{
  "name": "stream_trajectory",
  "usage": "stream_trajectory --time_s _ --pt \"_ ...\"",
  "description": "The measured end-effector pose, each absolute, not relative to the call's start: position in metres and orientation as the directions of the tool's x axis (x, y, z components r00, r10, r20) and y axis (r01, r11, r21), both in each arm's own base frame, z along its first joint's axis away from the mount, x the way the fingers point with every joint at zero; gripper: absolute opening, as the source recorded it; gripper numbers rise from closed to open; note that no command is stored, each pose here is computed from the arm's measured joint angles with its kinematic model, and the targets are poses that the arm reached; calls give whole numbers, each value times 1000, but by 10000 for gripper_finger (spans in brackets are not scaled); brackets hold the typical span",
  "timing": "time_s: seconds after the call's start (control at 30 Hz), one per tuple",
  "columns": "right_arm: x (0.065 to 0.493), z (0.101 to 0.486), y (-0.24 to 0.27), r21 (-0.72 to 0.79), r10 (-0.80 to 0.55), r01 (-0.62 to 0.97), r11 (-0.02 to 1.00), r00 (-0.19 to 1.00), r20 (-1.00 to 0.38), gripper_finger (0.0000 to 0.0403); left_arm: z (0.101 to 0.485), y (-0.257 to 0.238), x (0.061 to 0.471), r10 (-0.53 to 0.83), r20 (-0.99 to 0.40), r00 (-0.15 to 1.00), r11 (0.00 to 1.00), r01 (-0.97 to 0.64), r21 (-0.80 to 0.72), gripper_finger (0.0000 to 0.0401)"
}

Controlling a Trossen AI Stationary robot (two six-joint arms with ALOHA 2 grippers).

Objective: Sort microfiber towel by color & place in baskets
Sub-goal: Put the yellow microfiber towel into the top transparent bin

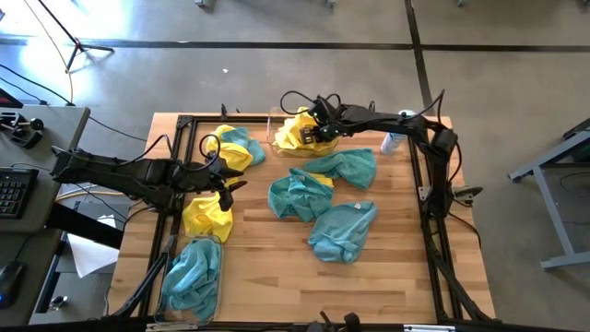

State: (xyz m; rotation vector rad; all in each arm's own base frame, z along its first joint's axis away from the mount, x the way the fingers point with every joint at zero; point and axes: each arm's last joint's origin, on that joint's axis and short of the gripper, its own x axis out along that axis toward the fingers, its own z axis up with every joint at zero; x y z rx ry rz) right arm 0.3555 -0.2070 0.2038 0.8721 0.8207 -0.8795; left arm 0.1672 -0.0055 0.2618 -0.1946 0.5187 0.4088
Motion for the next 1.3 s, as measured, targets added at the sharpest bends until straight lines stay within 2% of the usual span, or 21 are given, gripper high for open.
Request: stream_trajectory --time_s 0.27,0.5,0.8,1.0,1.17,1.3 --pt "360 182 -209 250 -264 894 371 360 -895 0 262 -6 167 329 -517 790 901 -426 -77 136" --pt "362 186 -211 247 -271 887 390 367 -890 13 262 -6 167 329 -518 790 901 -426 -77 136" --pt "368 216 -214 239 -276 875 421 375 -885 88 262 -6 167 329 -521 788 901 -426 -75 136" --pt "365 243 -213 189 -242 881 434 316 -917 134 261 -6 167 329 -523 787 902 -426 -74 136" --pt "365 275 -213 117 -269 828 549 308 -913 145 261 -6 167 329 -523 786 902 -426 -73 136" --pt "367 297 -216 -17 -338 685 728 338 -878 131 261 -6 167 329 -523 786 902 -426 -73 136"
